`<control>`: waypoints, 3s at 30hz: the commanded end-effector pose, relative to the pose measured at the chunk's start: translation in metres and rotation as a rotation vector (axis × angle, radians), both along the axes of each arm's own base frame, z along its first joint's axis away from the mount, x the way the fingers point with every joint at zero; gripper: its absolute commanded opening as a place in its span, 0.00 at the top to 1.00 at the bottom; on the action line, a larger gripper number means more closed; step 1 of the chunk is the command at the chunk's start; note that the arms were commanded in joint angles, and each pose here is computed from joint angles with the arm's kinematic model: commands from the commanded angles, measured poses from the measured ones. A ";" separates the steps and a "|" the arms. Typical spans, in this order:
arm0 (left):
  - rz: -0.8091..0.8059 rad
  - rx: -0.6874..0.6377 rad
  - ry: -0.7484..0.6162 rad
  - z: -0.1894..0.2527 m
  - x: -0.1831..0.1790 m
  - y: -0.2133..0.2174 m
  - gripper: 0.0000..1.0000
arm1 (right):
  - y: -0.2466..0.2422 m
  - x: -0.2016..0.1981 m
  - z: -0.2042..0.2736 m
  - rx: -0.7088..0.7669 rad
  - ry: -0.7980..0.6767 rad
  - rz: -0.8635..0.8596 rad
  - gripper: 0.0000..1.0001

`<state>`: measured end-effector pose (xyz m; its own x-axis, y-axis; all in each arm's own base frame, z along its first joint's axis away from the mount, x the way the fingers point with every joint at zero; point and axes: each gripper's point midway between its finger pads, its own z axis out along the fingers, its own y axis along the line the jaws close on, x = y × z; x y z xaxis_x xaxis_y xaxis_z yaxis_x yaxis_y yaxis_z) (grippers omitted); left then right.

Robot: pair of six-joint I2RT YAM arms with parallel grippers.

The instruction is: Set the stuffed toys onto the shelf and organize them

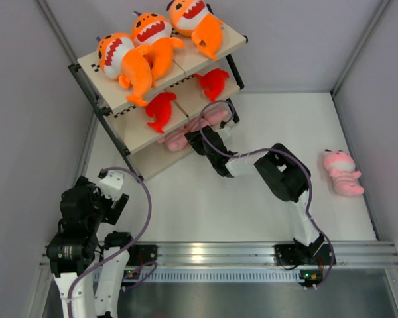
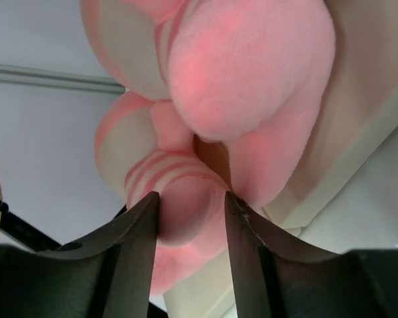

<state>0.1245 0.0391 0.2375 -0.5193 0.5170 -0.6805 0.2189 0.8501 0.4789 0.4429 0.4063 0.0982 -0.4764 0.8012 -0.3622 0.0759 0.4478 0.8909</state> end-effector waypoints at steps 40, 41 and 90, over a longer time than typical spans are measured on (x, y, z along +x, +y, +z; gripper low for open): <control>-0.032 0.004 -0.084 0.013 0.001 -0.004 0.01 | -0.601 -0.194 0.008 -0.371 0.408 -1.033 0.26; -0.028 0.009 -0.083 0.013 0.001 -0.003 0.01 | -0.603 -0.192 0.007 -0.367 0.401 -1.035 0.25; 0.426 0.054 0.000 -0.078 0.015 0.058 0.01 | 0.077 -0.145 0.080 -0.103 -0.053 0.142 1.00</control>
